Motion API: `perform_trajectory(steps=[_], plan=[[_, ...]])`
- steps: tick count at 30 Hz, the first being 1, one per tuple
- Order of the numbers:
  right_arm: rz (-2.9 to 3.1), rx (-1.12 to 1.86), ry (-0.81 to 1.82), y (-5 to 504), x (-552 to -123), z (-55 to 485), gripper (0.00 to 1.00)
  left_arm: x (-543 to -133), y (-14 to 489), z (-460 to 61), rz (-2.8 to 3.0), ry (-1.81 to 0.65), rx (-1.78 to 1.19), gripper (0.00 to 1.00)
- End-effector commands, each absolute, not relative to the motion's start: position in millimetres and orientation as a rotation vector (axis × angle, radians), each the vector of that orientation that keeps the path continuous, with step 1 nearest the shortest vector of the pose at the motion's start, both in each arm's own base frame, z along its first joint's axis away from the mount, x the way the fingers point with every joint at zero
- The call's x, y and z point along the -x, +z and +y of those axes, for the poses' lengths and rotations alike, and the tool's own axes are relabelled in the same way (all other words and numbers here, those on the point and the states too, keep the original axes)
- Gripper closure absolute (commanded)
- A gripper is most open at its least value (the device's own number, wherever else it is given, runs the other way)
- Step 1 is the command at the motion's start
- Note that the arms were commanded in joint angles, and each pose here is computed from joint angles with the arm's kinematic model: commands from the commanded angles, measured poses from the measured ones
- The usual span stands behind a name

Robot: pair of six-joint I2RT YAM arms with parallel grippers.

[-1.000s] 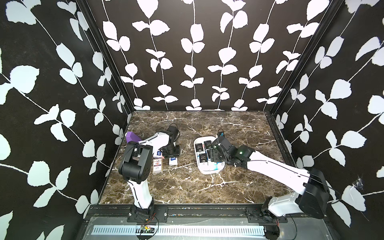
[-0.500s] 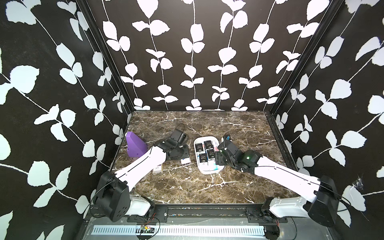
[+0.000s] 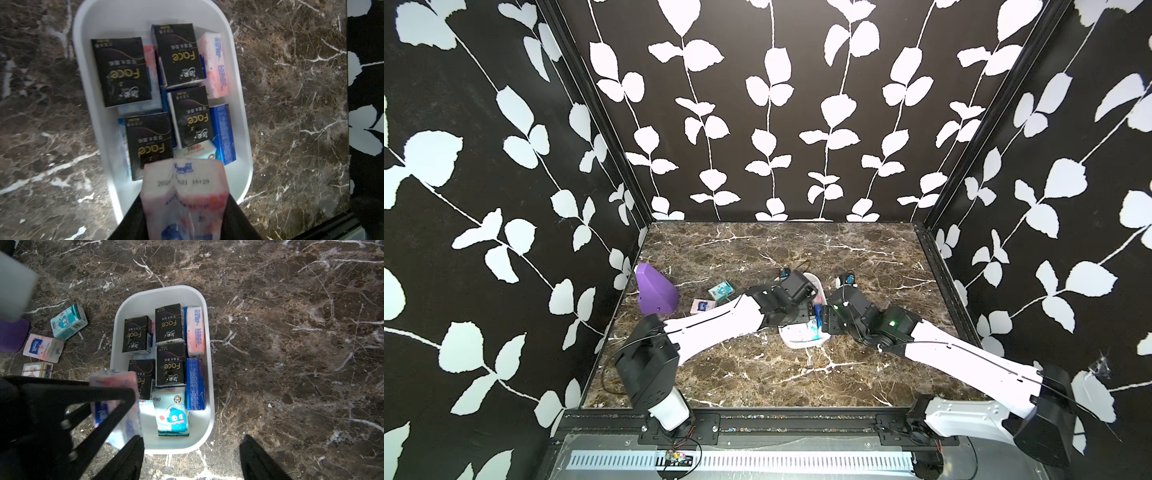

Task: Put the pocket tissues into the storage box
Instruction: Place the pocket tissues in the storage box.

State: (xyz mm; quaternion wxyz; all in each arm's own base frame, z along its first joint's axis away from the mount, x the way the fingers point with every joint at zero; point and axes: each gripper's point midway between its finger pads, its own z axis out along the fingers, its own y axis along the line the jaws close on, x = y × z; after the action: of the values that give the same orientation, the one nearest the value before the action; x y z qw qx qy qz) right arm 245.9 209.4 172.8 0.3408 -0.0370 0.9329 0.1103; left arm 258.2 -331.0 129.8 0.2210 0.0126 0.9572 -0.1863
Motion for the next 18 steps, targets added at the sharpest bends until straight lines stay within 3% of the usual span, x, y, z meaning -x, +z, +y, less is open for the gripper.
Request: perform_trajectory(steps=[1, 18], plan=[[2.422, 0.057, 0.249, 169.9, -242.5, 194.5, 0.26, -266.3, 130.8, -328.5, 2.604, -0.453, 0.01, 0.56], [2.422, 0.063, 0.273, 170.4, -249.1, 206.1, 0.27, -257.0, 99.2, -309.9, 2.647, -0.336, 0.071, 0.51]])
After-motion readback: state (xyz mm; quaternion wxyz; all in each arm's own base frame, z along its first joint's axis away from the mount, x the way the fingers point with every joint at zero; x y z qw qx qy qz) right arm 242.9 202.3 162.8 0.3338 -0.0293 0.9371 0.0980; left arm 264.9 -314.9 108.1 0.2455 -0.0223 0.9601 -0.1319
